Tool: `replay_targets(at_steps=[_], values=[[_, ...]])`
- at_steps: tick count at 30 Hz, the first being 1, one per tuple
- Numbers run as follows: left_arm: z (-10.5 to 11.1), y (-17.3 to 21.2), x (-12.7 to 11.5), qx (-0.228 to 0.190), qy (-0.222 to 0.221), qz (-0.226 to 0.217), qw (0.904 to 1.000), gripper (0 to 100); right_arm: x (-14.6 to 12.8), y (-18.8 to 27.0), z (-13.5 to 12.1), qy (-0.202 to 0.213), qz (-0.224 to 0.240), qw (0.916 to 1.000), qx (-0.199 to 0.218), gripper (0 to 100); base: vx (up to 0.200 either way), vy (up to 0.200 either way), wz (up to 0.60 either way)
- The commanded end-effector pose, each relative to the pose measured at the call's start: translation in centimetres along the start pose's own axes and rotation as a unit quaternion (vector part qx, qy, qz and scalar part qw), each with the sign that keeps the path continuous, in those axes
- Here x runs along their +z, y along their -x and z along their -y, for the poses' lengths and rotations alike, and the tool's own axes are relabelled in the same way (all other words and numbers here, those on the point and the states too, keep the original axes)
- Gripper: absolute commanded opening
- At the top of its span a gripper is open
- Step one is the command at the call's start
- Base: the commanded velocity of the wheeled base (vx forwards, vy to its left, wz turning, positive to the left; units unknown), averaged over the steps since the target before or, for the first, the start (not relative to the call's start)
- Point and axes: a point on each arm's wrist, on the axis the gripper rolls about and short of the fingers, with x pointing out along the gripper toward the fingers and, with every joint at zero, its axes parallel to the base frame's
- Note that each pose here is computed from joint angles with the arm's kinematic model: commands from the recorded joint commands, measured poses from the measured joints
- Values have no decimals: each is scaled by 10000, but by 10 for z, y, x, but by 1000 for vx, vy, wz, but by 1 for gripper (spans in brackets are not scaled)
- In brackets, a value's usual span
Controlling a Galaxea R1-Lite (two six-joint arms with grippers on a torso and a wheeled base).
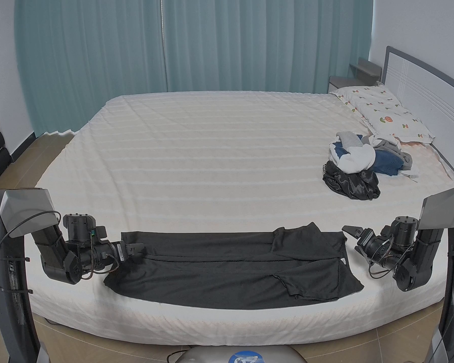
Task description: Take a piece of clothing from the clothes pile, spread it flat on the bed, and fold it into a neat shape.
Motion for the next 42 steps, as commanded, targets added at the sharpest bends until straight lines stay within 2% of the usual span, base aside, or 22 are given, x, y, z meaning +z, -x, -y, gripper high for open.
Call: replay_targets(at_steps=[1,10,14,15,24,32,42], values=[[-3,-3,-4,12,-26,6,10000,100,0,0,0,3,5,10000,9,100,0,0,0],[-6,-5,-8,10,-41,-36,10000,100,0,0,-1,5,10,10000,14,100,0,0,0],[-6,-3,-13,-7,-291,-127,9995,100,0,0,-1,8,4,10000,18,100,0,0,0],[-6,-2,-14,-49,-344,-156,9993,0,0,0,-1,8,4,10000,18,100,0,0,0],[-5,-1,-9,-107,-380,32,9992,0,0,1,-2,11,9,10000,24,100,0,0,0],[9,23,0,-126,49,171,9998,0,0,2,-1,1,0,10000,3,100,0,0,0],[23,27,6,-74,406,290,9987,0,2,3,-1,-18,22,10000,7,100,0,0,0]])
